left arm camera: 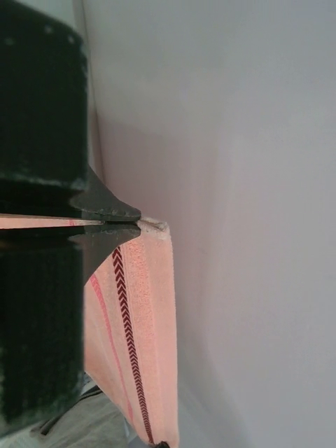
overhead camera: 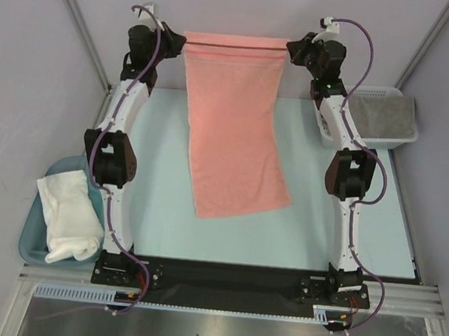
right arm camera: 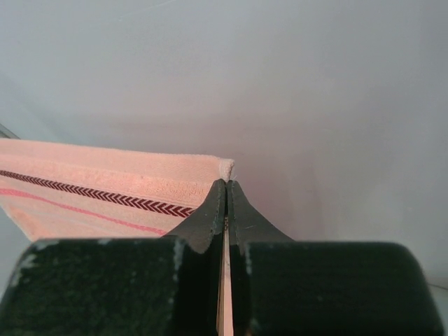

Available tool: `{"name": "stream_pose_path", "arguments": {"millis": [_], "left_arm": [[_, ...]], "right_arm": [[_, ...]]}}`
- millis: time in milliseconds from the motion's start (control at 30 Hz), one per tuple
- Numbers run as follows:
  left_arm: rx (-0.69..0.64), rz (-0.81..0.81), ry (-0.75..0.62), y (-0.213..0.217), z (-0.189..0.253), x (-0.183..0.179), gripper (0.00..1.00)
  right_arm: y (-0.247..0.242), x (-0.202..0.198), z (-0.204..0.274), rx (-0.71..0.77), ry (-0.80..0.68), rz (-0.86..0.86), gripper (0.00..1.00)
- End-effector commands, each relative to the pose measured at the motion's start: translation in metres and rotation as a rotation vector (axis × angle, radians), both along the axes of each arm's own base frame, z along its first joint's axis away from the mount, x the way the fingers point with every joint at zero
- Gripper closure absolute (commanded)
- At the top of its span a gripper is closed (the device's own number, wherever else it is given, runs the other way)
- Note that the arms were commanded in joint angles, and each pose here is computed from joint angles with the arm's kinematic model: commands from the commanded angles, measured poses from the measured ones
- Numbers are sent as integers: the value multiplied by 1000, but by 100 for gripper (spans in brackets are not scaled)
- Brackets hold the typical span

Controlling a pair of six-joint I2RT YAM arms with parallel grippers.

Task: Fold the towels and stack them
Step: Fold the towel

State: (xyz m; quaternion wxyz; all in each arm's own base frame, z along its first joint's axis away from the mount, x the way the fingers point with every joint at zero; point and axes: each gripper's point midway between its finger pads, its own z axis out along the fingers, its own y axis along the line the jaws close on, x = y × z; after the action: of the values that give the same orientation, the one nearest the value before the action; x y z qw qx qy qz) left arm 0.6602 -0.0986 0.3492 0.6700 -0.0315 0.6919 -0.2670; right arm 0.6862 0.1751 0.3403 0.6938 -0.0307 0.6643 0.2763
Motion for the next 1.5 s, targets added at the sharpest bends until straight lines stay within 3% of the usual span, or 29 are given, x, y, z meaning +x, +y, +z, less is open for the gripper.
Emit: {"name": "stream_pose_path", "arguments": {"millis": [0, 300, 667, 1000, 1233, 1467], "left_arm": [[7, 81, -49, 34, 18, -2, 100], [-12, 85, 42, 30, -19, -51, 100], [-4, 58, 94, -1, -26, -142, 100], [-26, 102, 283, -17, -101, -210, 100], [-79, 144, 424, -14, -141, -231, 100], [-45, 146, 414, -12, -122, -229, 100]], "right_arm": [[-38, 4, 38, 19, -90, -79, 100], [-48, -24, 12, 21, 74, -68, 100], [-64, -86, -35, 47, 315, -64, 100], [-64, -149, -83, 46, 497, -44, 100], [-43, -193, -126, 11, 604, -11, 100], [-34, -195, -126, 2, 623, -9, 100]]}}
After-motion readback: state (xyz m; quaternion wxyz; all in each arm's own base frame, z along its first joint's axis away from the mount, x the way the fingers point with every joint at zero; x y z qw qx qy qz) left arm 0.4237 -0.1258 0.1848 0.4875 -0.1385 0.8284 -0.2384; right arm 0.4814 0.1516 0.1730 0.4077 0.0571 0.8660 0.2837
